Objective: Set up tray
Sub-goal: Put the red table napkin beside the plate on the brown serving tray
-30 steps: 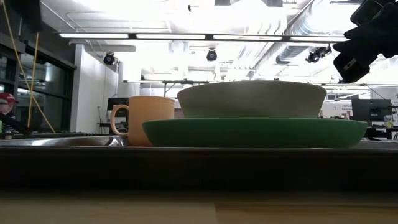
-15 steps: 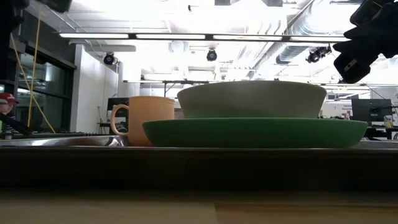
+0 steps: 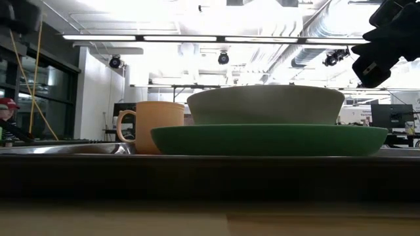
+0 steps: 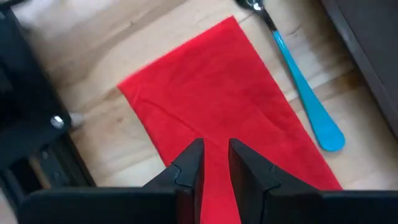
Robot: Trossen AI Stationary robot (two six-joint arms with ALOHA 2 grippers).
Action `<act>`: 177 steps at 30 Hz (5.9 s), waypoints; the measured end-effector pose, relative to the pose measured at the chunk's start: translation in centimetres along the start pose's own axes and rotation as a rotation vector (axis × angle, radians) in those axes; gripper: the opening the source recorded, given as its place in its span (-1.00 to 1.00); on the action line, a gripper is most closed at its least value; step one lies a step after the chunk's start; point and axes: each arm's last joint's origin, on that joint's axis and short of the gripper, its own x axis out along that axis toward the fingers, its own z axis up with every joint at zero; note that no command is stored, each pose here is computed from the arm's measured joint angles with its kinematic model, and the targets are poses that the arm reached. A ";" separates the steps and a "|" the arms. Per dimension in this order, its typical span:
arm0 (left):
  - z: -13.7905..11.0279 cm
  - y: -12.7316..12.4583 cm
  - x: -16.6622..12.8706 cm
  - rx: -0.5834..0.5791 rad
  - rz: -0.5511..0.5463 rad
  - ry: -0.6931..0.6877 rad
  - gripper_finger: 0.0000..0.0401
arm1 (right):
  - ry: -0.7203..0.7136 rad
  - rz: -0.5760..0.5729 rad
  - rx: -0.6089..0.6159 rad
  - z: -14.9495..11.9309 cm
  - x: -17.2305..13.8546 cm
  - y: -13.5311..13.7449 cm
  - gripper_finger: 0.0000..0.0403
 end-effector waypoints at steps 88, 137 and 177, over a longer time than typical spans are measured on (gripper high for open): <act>-3.1 5.1 7.1 -0.424 -0.157 0.241 0.33 | -0.006 -0.001 0.000 0.0 0.0 0.0 -0.61; -3.1 5.5 7.5 -0.369 -0.087 0.181 -0.46 | -0.009 0.000 0.000 0.1 0.0 0.0 -0.61; -0.8 7.2 4.2 -0.415 -0.332 0.175 -0.94 | -0.045 0.020 0.057 0.4 0.0 0.2 -0.61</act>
